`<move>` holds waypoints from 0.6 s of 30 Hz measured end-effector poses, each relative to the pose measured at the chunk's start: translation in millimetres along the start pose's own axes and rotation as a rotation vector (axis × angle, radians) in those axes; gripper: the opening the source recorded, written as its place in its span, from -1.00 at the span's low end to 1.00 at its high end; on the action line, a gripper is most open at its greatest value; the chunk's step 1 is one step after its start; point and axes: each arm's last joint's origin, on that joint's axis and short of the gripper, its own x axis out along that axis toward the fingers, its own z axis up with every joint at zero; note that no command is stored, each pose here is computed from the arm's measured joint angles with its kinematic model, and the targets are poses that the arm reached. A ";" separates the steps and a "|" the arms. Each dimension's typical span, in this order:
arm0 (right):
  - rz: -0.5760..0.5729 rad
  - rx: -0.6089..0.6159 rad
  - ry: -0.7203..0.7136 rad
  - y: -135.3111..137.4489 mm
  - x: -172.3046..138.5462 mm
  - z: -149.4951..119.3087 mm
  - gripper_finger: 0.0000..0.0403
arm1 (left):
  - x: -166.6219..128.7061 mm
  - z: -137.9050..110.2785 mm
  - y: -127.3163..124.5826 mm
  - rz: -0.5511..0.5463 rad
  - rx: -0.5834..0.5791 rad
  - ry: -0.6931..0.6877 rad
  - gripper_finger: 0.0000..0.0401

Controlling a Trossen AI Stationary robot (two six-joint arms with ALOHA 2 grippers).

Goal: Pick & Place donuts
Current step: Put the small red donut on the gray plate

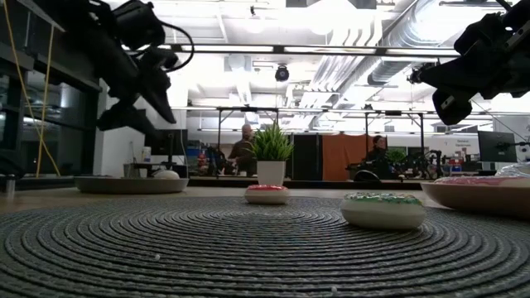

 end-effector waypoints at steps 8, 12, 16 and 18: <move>0.000 0.000 0.000 0.0 0.0 0.0 -1.00 | 28.5 -5.1 -21.8 -0.206 0.134 0.118 0.00; 0.000 0.000 0.000 0.0 0.0 0.0 -1.00 | 47.4 -13.9 -32.5 -0.285 0.158 0.201 0.00; 0.000 0.000 0.000 0.0 0.0 0.1 -1.00 | 64.3 -24.0 -40.1 -0.330 0.155 0.271 0.00; 0.000 0.000 0.000 0.1 0.0 0.1 -1.00 | 72.3 -28.4 -42.5 -0.336 0.150 0.291 0.00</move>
